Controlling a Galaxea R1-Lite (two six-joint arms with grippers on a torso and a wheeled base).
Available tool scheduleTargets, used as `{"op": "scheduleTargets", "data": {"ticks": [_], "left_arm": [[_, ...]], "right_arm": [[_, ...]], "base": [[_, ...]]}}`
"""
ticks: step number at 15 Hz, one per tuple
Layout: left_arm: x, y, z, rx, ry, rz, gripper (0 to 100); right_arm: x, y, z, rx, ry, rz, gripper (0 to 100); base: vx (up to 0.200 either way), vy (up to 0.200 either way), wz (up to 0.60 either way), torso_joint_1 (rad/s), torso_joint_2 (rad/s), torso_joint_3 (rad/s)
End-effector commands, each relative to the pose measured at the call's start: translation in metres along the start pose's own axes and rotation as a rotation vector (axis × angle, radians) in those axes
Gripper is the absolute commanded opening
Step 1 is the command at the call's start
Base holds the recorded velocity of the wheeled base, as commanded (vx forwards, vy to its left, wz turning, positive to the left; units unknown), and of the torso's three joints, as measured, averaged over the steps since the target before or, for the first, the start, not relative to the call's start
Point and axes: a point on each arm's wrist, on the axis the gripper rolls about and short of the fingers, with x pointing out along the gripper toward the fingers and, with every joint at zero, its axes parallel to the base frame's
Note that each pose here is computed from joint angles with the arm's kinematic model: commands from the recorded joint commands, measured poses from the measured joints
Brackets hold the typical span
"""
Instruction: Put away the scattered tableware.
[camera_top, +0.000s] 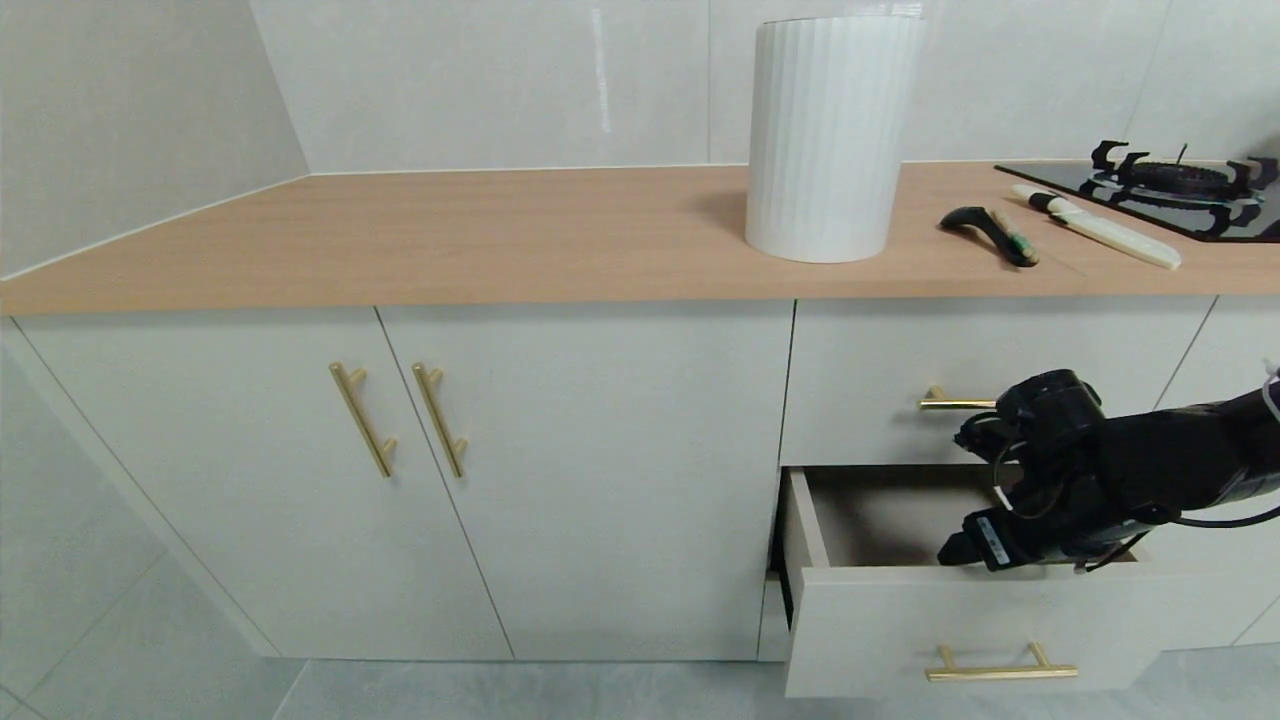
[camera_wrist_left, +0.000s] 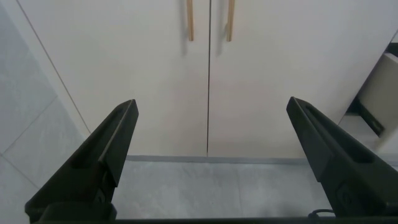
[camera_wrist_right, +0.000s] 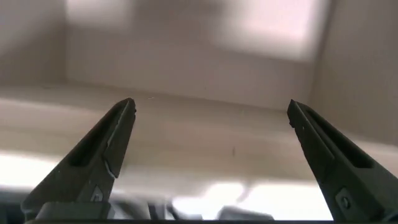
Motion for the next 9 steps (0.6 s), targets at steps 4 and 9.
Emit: {"op": "scheduleTargets", "data": {"ticks": [4, 9], "left_arm": [[0.000, 0.000, 0.000, -0.001, 0.000, 0.001, 100], [0.000, 0.000, 0.000, -0.001, 0.000, 0.001, 100]], "right_arm": [[-0.005, -0.001, -0.007, -0.045, 0.064, 0.002, 100], [-0.007, -0.001, -0.018, -0.120, 0.173, 0.013, 100]], "base": [[0.000, 0.000, 0.00, 0.000, 0.00, 0.000], [0.000, 0.000, 0.00, 0.000, 0.00, 0.000]]}}
